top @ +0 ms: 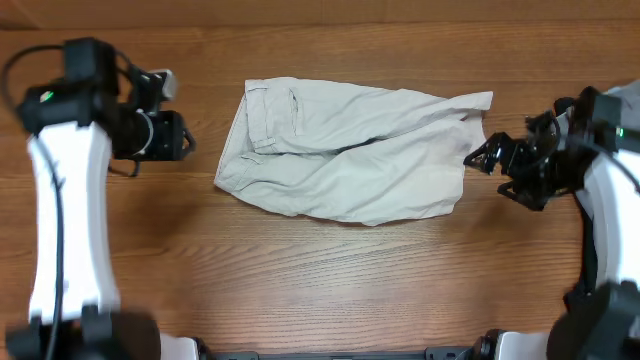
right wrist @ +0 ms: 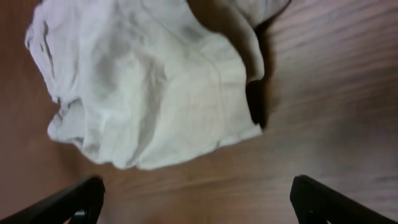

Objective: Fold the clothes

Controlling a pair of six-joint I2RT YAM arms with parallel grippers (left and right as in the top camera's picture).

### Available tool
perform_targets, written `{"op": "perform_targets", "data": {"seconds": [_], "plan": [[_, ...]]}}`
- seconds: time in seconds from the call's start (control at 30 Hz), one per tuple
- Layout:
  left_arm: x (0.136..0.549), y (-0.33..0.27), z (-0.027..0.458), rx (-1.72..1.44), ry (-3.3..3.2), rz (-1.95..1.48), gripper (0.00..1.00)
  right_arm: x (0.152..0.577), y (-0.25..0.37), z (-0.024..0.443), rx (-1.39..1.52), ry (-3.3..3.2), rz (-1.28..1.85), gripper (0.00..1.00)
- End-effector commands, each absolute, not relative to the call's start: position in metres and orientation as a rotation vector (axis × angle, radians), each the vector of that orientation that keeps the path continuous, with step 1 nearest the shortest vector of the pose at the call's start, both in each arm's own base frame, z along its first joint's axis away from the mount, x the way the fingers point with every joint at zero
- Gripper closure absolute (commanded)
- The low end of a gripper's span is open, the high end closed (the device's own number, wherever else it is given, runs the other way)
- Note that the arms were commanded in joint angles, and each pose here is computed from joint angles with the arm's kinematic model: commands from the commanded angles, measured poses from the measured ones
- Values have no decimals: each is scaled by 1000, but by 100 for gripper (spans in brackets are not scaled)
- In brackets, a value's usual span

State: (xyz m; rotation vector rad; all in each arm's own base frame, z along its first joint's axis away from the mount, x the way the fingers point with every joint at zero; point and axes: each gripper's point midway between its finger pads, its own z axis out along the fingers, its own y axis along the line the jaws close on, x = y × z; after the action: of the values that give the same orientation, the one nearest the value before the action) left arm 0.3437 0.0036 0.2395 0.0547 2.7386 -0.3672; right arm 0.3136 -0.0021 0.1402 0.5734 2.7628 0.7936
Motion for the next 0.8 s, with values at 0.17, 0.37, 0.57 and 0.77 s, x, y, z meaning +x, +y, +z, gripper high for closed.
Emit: {"op": "perform_targets", "data": {"seconds": [0.17, 0.37, 0.57, 0.77], "plan": [[337, 6, 239, -2, 2759, -342, 54, 298, 19, 48, 640, 2704, 893, 11], [335, 6, 214, -11, 2806, -358, 55, 299, 24, 27, 595, 2615, 909, 13], [335, 6, 189, -17, 2830, -367, 53, 297, 44, 25, 491, 2576, 997, 36], [329, 5, 171, -24, 2861, -378, 53, 286, 58, 23, 468, 2626, 1035, 64]]}}
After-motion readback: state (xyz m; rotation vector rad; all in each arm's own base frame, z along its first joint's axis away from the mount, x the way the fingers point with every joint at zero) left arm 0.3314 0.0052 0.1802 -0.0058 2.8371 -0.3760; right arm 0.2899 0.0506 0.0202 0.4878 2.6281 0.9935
